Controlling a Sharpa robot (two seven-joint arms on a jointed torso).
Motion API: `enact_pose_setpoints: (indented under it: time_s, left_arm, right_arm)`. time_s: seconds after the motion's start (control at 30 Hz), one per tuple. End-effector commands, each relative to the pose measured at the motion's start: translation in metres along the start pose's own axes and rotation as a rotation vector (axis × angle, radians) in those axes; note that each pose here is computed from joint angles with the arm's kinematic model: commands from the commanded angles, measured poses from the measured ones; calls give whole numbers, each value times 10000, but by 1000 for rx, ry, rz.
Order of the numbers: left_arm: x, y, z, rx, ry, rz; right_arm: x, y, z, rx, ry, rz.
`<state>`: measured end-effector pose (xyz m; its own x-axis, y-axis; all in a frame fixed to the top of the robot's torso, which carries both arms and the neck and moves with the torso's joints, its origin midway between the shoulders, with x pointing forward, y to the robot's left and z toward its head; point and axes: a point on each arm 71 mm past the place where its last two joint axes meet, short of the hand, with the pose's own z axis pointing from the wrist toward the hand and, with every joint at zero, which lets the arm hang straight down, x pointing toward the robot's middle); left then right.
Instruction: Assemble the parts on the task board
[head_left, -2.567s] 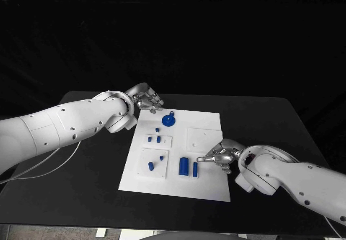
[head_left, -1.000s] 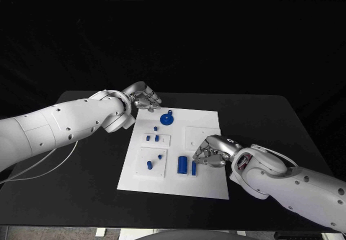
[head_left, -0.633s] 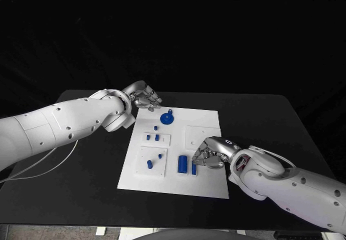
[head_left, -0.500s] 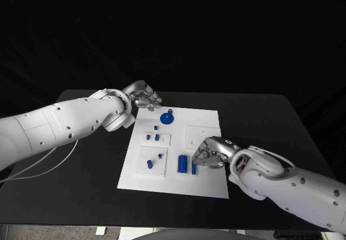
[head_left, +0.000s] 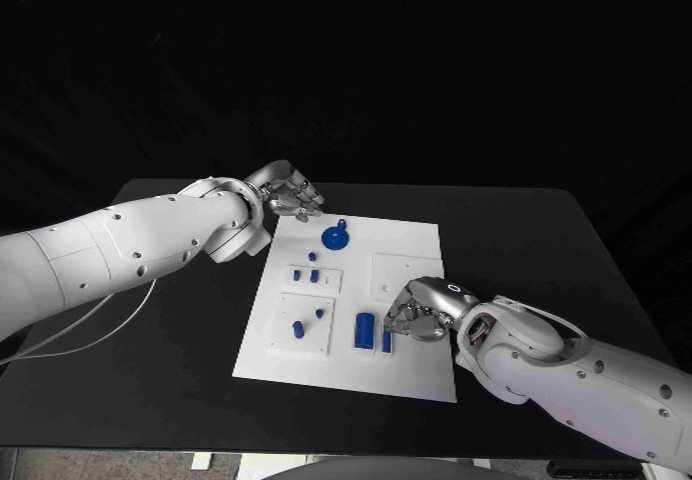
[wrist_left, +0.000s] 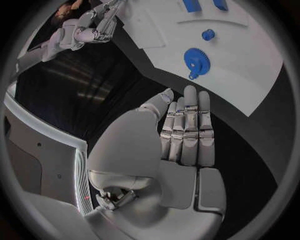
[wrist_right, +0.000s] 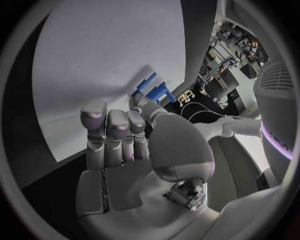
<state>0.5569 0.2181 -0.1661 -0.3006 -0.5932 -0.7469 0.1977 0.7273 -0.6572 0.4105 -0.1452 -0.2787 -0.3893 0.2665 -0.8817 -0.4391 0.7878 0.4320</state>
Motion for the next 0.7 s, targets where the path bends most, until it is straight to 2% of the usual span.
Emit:
enact_pose_setpoints:
  time_s: [0.03, 0.47, 0.57, 0.7]
  left_arm:
    - [5, -19, 2, 10, 3, -2]
    - [5, -17, 2, 9, 4, -2]
    - [-1, -14, 2, 10, -1, -2]
    - [-14, -3, 1, 4, -11, -29]
  right_arm:
    - [69, -34, -11, 4, 14, -72]
    - [77, -52, -13, 5, -31, -84]
    - [61, -75, -29, 1, -44, -29]
    - [23, -119, -62, -12, -60, 105]
